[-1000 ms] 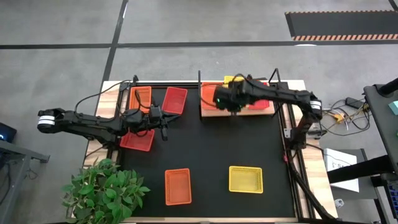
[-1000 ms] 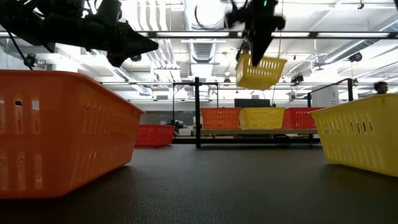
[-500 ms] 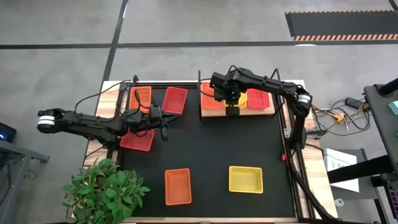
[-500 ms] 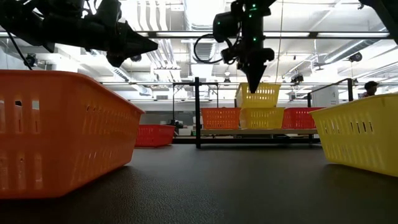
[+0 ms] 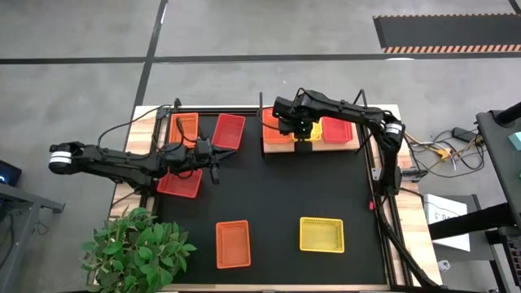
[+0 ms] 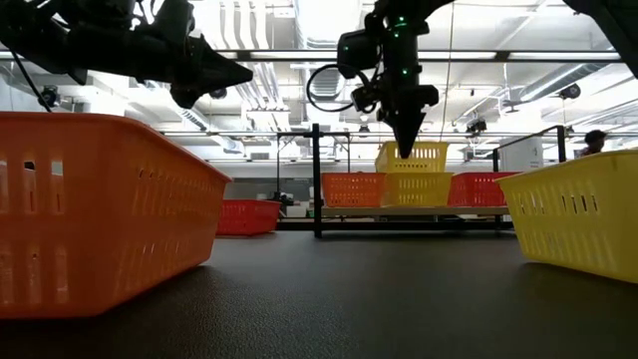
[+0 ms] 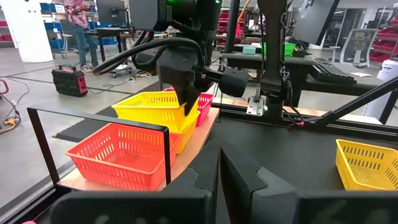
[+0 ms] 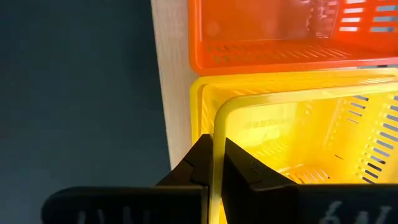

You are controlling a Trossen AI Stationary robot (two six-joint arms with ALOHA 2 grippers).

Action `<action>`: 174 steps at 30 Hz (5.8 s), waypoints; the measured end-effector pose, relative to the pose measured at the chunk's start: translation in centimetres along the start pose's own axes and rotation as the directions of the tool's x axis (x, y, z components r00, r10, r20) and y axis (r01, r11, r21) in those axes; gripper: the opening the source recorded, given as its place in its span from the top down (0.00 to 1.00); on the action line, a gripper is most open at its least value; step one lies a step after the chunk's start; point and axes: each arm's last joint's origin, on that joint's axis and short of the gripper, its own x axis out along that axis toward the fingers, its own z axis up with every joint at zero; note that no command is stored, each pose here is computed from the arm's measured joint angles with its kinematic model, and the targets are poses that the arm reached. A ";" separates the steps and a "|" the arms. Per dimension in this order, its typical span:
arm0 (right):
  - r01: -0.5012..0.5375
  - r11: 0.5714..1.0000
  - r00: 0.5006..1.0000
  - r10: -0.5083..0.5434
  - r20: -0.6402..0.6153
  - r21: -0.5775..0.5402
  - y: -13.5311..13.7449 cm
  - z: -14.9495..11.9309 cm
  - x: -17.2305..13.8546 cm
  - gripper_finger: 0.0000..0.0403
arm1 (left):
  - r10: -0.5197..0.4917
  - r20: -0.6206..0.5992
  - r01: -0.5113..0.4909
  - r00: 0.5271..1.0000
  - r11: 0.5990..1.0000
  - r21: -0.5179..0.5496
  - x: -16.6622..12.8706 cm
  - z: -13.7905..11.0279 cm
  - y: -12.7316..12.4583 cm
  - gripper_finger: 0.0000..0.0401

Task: Stack baskets on shelf by color
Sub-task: Stack the top yellow bin on the yellow bin on the shelf, then adjust the orange bin on the shelf, then stack the top red bin on the red bin on the shelf

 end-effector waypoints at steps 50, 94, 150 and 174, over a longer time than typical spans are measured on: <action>0.058 0.998 0.931 -0.061 0.361 0.021 -0.7 2.5 1.3 0.98 | -0.004 0.002 0.004 1.000 1.000 -0.001 0.0 0.0 0.0 1.00; -0.023 1.000 0.893 0.024 0.449 -0.008 8.2 -4.7 -4.3 0.98 | -0.006 -0.024 0.004 1.000 0.995 -0.101 0.4 -0.4 -0.1 1.00; 0.117 0.951 0.577 0.169 0.799 -0.285 17.3 -13.1 -1.5 0.98 | 0.309 -0.878 0.184 0.366 0.901 0.394 8.2 -5.7 7.1 0.64; 0.065 0.965 0.590 0.169 0.790 -0.254 17.3 -13.1 -1.0 0.98 | 0.039 -0.832 0.027 0.553 0.998 0.064 8.1 -4.1 -4.9 1.00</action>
